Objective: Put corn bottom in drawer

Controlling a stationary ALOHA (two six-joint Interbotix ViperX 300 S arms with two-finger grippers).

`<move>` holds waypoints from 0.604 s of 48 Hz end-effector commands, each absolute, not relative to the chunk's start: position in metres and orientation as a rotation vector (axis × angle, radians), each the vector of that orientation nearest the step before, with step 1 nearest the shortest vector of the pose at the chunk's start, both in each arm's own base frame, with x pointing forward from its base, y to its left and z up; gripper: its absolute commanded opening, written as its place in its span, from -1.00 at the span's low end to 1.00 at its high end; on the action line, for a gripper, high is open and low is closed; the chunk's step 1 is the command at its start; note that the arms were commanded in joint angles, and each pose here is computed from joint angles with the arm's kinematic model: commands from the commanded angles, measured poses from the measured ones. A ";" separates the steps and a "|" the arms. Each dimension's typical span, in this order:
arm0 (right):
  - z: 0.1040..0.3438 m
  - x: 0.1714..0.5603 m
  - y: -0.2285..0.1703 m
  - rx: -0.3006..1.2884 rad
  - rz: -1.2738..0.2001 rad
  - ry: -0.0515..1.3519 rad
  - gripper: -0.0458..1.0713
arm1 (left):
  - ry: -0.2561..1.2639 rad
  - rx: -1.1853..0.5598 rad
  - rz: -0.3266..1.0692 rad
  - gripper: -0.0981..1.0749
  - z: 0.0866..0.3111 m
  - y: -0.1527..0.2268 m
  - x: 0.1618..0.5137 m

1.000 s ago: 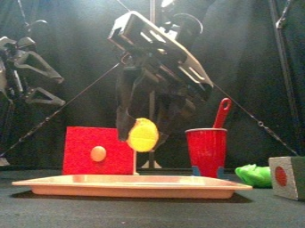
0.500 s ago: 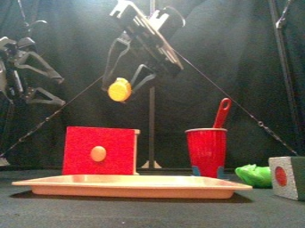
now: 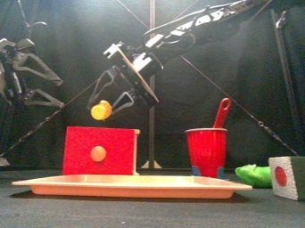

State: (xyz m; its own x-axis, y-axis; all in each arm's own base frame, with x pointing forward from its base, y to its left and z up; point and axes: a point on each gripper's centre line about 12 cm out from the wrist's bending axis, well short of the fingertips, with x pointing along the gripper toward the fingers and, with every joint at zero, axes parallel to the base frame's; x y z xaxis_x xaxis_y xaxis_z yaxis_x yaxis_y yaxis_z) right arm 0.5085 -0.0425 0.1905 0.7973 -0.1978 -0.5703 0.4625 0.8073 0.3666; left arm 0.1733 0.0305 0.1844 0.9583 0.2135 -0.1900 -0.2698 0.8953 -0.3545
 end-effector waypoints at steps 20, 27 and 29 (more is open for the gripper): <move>0.208 0.510 -0.045 0.525 -0.363 0.499 0.77 | 0.131 -0.385 0.260 0.86 0.190 0.033 0.176; 0.210 0.509 -0.045 0.526 -0.364 0.496 0.77 | 0.130 -0.385 0.261 0.86 0.190 0.033 0.176; 0.213 0.509 -0.045 0.528 -0.364 0.492 0.77 | 0.130 -0.385 0.261 0.86 0.190 0.033 0.176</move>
